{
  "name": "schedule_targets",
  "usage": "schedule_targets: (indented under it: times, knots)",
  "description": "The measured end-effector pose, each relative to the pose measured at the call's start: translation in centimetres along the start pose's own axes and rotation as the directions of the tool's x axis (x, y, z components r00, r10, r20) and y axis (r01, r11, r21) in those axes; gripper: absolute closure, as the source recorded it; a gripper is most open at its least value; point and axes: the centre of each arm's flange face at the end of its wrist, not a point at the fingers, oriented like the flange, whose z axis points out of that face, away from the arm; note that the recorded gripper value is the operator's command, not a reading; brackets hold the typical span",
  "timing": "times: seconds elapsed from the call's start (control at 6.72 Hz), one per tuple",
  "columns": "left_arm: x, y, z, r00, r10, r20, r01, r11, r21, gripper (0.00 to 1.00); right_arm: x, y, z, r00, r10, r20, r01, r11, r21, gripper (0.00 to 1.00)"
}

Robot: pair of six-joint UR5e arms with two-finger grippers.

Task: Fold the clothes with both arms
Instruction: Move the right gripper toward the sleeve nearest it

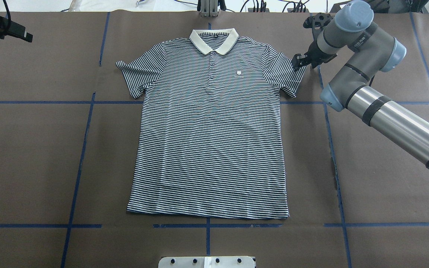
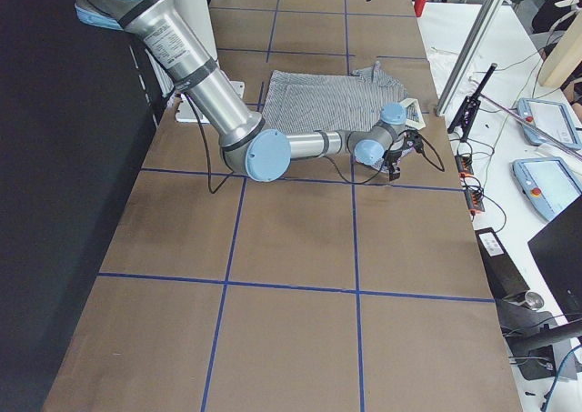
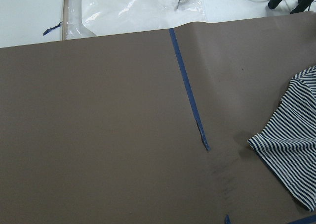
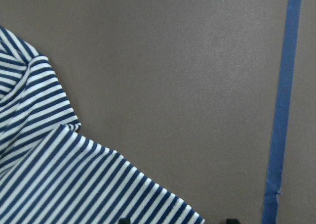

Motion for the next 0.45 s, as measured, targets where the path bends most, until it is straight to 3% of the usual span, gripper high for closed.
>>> schedule_targets:
  times: [0.45]
  knots:
    - [-0.13, 0.01, 0.07, 1.0, -0.002, 0.002, 0.002, 1.0, -0.001, 0.0, -0.8, -0.34, -0.36, 1.0, -0.011, 0.011, 0.01, 1.0, 0.002, 1.0]
